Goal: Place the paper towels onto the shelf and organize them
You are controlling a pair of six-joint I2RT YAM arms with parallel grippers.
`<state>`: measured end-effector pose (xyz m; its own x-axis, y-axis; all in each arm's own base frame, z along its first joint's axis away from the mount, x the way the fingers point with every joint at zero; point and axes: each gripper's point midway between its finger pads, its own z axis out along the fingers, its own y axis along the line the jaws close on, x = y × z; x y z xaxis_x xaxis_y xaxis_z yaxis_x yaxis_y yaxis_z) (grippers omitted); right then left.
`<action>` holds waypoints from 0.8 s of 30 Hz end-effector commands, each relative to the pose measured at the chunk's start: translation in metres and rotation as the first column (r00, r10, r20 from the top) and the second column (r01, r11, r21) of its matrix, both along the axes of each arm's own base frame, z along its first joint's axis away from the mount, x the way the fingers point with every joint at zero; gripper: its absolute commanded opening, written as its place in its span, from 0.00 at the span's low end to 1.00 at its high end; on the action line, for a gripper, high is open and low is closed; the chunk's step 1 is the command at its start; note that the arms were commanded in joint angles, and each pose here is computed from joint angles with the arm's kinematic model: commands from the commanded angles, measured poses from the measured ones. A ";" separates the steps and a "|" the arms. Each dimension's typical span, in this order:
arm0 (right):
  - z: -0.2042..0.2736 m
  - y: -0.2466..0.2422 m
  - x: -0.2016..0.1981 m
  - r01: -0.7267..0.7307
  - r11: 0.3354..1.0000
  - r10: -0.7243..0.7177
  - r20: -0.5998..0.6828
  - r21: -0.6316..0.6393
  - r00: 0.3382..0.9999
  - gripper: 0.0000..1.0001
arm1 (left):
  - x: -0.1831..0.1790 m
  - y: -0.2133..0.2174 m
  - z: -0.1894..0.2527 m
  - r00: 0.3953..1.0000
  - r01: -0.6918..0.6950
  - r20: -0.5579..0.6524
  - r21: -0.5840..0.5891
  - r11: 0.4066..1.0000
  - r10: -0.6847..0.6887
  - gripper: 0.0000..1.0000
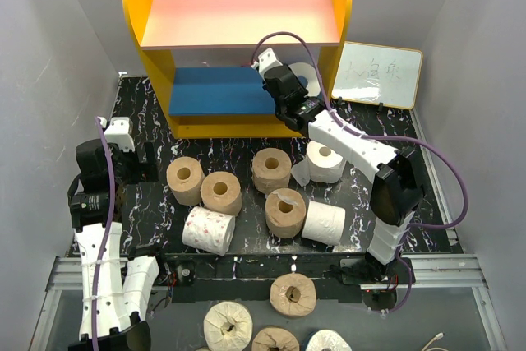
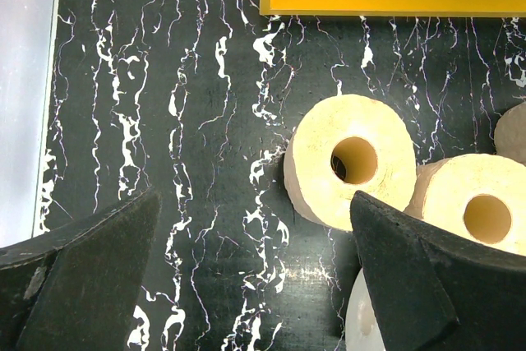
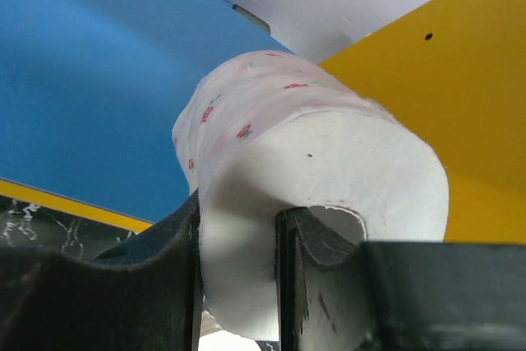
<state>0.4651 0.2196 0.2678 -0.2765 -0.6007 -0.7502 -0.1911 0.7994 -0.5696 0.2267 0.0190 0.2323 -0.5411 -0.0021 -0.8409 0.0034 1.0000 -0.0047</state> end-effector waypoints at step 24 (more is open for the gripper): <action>0.087 -0.036 -0.007 0.070 0.994 -0.089 0.243 0.085 0.966 0.67 | 0.004 0.000 -0.002 1.000 0.008 -0.004 -0.004 1.000 -0.008 0.99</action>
